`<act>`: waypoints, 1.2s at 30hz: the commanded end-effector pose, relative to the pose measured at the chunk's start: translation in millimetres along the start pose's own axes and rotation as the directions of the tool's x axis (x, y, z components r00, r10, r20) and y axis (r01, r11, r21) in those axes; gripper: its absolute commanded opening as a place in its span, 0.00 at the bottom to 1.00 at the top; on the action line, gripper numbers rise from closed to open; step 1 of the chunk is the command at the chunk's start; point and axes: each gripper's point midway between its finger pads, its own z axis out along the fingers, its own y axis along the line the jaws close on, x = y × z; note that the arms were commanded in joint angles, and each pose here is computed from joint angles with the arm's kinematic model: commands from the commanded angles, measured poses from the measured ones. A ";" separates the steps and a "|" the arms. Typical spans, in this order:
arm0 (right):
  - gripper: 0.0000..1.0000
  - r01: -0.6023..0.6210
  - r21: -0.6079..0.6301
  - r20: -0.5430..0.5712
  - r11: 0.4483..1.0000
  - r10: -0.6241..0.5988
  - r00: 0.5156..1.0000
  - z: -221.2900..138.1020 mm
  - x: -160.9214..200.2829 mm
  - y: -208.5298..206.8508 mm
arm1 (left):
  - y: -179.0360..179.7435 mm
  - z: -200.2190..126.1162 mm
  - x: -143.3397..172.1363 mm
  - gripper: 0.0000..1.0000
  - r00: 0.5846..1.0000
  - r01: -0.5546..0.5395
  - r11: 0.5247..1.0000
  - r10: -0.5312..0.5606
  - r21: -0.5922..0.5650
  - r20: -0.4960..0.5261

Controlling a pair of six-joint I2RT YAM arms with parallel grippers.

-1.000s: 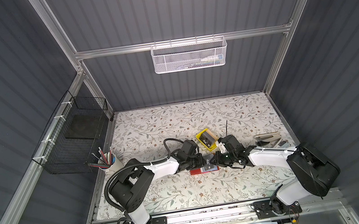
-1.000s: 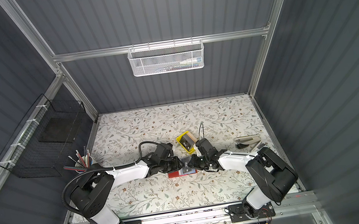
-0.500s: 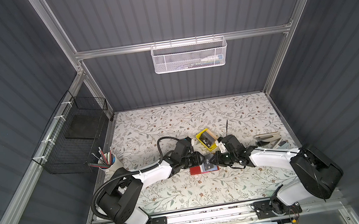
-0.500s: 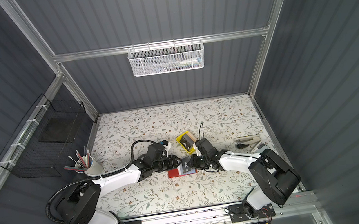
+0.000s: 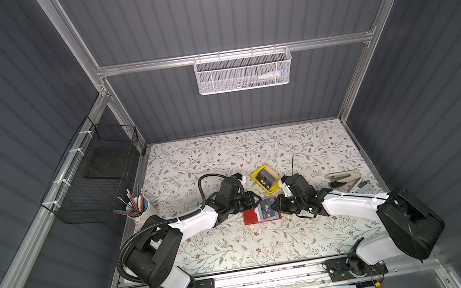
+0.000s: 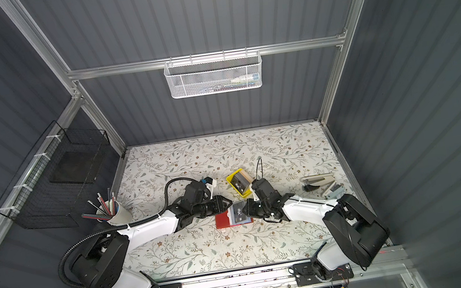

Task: Insert credit cards into a card holder
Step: Flip over the card slot in the card holder.

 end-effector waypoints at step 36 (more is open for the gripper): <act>0.31 0.117 -0.014 -0.024 0.993 -0.117 0.993 10.1 -0.2 58.8 | 4.7 -37.3 -9.4 0.40 0.996 -0.052 0.999 0.052 0.002 0.072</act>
